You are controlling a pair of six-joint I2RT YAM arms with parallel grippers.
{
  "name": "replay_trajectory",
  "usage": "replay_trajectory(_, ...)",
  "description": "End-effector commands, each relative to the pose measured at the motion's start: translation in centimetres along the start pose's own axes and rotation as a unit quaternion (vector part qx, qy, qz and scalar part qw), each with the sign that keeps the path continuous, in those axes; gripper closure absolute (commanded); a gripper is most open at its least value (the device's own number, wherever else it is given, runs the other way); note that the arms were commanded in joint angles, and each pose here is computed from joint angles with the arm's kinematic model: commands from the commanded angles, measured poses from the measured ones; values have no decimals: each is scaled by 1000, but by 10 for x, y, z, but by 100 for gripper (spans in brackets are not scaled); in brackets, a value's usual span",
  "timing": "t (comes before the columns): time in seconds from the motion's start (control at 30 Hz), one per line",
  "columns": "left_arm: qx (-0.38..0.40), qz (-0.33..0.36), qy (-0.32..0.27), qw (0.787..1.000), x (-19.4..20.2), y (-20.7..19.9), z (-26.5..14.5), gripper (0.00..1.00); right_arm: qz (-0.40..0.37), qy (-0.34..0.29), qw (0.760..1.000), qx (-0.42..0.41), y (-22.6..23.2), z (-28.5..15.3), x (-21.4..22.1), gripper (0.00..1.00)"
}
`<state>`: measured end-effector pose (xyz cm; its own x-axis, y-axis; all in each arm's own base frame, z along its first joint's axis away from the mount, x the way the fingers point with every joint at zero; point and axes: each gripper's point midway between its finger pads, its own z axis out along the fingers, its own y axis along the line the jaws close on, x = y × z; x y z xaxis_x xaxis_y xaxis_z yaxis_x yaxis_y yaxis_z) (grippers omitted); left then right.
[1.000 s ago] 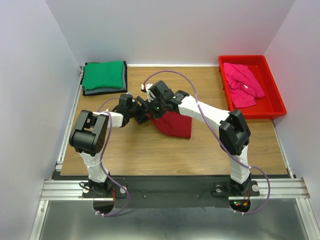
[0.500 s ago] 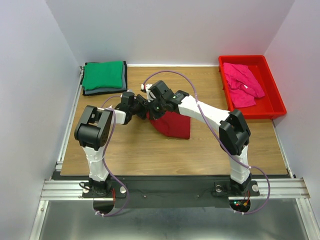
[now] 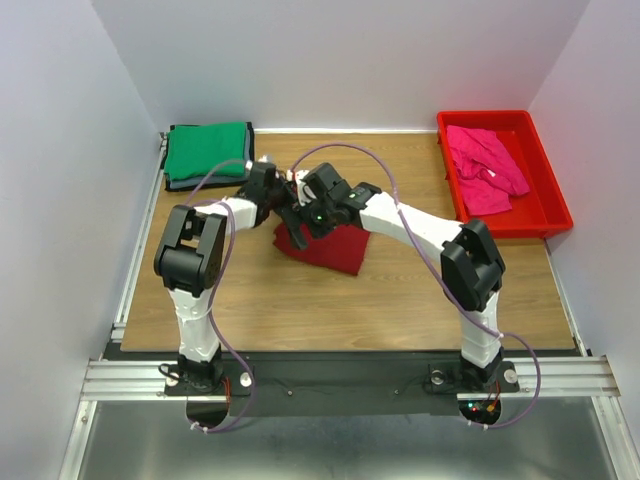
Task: Fold and stack the t-shirts
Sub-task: Neatly place the folded tshirt to the corner
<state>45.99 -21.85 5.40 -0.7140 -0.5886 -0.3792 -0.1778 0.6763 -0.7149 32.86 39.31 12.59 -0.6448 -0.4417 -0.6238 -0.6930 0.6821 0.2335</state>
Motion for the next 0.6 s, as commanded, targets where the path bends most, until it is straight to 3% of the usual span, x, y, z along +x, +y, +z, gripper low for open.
replay_trajectory(0.0, -45, 156, -44, 986, -49, -9, -7, 100, 10, -58, 998, 34, -33, -45, -26, 0)
replay_trajectory(0.13, -79, 237, -55, 967, -79, -10, -4, 100, 20, -73, 995, 71, -71, -70, -26, 0)
replay_trajectory(0.17, -73, 249, -73, 963, -98, -26, -5, 100, 30, -71, 994, 82, -86, -75, -22, 0)
replay_trajectory(0.23, -107, 279, -52, 953, -106, -10, -1, 100, 38, -80, 992, 92, -98, -88, -22, 0)
replay_trajectory(0.27, -106, 289, -70, 949, -125, -24, -3, 100, 46, -80, 991, 101, -109, -93, -18, 0)
replay_trajectory(0.33, -131, 307, -68, 940, -141, -13, -1, 100, 45, -87, 989, 113, -116, -102, -18, 0)
replay_trajectory(0.57, -114, 346, -132, 922, -215, -53, -7, 100, 49, -82, 988, 123, -125, -109, -7, 0)
